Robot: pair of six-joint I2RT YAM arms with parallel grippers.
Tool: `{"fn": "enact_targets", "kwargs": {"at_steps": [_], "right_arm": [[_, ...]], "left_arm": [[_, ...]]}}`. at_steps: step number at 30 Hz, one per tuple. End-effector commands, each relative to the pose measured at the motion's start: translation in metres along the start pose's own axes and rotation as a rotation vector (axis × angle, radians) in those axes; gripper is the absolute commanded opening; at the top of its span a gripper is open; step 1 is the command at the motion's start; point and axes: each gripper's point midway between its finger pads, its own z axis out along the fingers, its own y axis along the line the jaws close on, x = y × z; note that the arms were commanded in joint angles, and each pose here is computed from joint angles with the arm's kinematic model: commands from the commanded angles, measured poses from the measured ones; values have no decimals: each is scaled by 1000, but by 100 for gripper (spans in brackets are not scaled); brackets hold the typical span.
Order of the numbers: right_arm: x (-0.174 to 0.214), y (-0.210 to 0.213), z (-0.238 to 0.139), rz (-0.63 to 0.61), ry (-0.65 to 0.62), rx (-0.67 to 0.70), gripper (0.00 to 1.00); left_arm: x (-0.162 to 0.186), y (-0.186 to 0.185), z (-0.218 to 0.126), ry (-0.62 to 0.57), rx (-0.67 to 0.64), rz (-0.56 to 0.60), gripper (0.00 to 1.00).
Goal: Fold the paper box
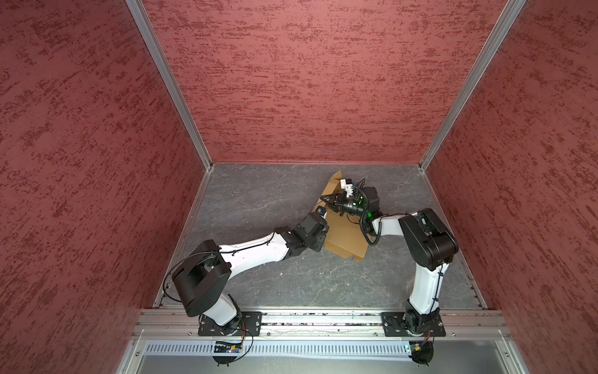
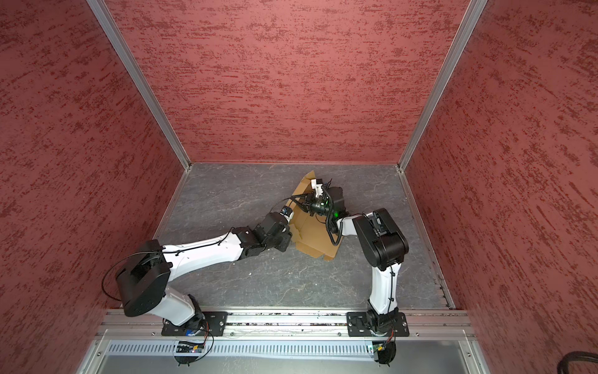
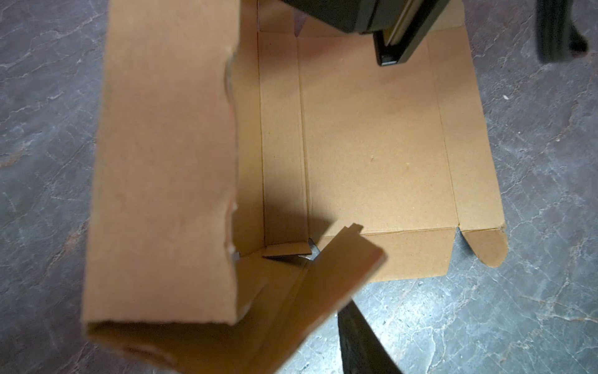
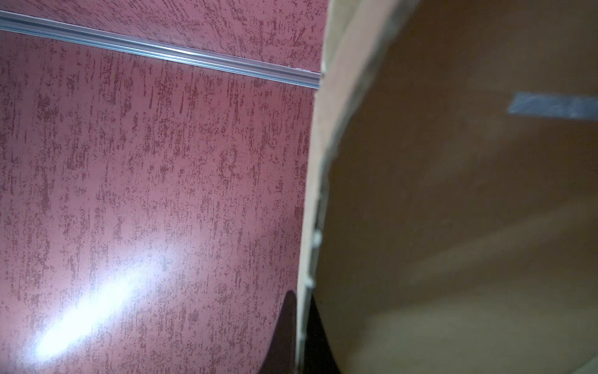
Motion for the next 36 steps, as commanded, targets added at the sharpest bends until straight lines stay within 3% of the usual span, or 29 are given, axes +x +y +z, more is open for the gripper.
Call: {"fn": "enact_targets", "kwargs": {"at_steps": [1, 21, 36], "right_arm": [[-1, 11, -8, -45, -18, -29, 2], [0, -8, -33, -31, -43, -40, 2], [-2, -9, -41, -23, -46, -52, 2]], "left_arm": [[-8, 0, 5, -12, -24, -16, 42], [-14, 8, 28, 4, -179, -106, 40], [-28, 12, 39, -61, -314, -227, 40]]}}
